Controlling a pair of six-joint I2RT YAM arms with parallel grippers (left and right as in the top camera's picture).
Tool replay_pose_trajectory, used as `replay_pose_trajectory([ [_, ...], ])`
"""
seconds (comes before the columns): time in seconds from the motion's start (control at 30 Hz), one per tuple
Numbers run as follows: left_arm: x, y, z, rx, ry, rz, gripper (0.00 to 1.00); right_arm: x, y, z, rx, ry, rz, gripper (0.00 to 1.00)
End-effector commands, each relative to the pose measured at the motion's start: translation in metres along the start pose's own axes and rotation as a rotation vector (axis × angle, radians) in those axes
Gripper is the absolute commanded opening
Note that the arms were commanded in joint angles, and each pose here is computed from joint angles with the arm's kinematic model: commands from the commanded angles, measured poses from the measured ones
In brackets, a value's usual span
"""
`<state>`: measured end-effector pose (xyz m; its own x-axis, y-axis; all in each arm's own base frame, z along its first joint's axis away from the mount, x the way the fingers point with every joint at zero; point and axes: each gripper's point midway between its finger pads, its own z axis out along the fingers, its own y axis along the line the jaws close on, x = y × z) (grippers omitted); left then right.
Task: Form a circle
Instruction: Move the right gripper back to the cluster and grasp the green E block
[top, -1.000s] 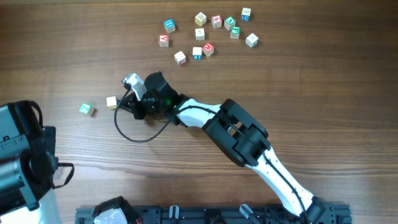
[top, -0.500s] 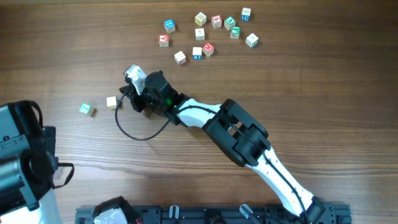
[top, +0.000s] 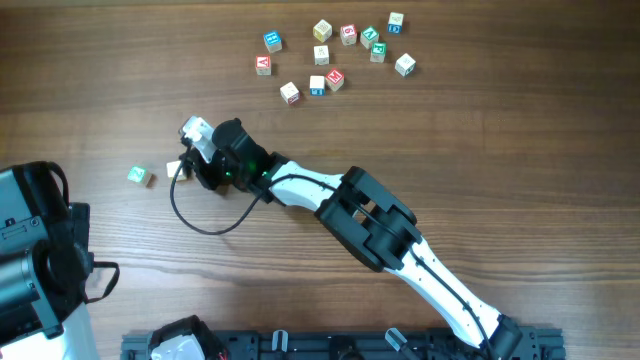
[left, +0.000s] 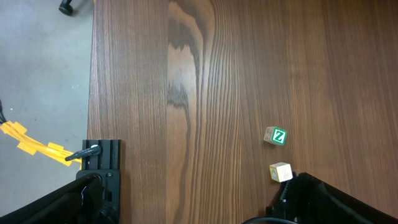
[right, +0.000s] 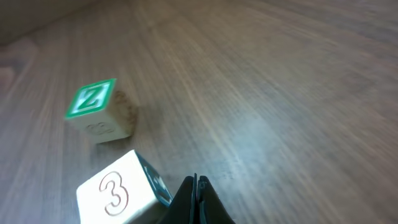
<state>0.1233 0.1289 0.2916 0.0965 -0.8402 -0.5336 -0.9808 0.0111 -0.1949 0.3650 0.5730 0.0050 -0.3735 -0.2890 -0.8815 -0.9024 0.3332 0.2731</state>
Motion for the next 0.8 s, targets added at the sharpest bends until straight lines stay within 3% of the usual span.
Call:
replay_pose_trajectory([
  [0.0,-0.001,0.001,0.0,-0.004,-0.006,-0.024,1.0,0.013,0.014,0.004,-0.098,0.031,0.011,0.04],
  [0.3,-0.001,0.001,0.0,-0.004,-0.006,-0.023,1.0,0.01,0.004,0.002,-0.062,0.029,0.026,0.04],
  [0.43,-0.001,0.001,0.0,-0.004,-0.006,-0.023,1.0,-0.02,-0.073,-0.038,0.341,0.061,0.083,0.04],
  [0.57,-0.001,0.001,0.0,-0.004,-0.006,-0.023,1.0,-0.075,-0.096,-0.112,0.486,0.126,0.114,0.06],
  [0.6,-0.001,0.001,0.0,-0.004,-0.006,-0.023,1.0,-0.091,-0.102,-0.135,0.528,0.127,0.124,0.16],
  [0.63,-0.001,0.001,0.0,-0.004,-0.006,-0.023,1.0,-0.113,-0.111,-0.171,0.584,0.126,0.141,0.69],
  [0.67,-0.001,0.001,0.0,-0.004,-0.006,-0.023,1.0,-0.125,-0.115,-0.19,0.608,0.118,0.147,1.0],
  [0.77,-0.001,0.001,0.0,-0.004,-0.006,-0.024,1.0,-0.16,-0.135,-0.255,0.693,0.068,0.178,1.0],
])
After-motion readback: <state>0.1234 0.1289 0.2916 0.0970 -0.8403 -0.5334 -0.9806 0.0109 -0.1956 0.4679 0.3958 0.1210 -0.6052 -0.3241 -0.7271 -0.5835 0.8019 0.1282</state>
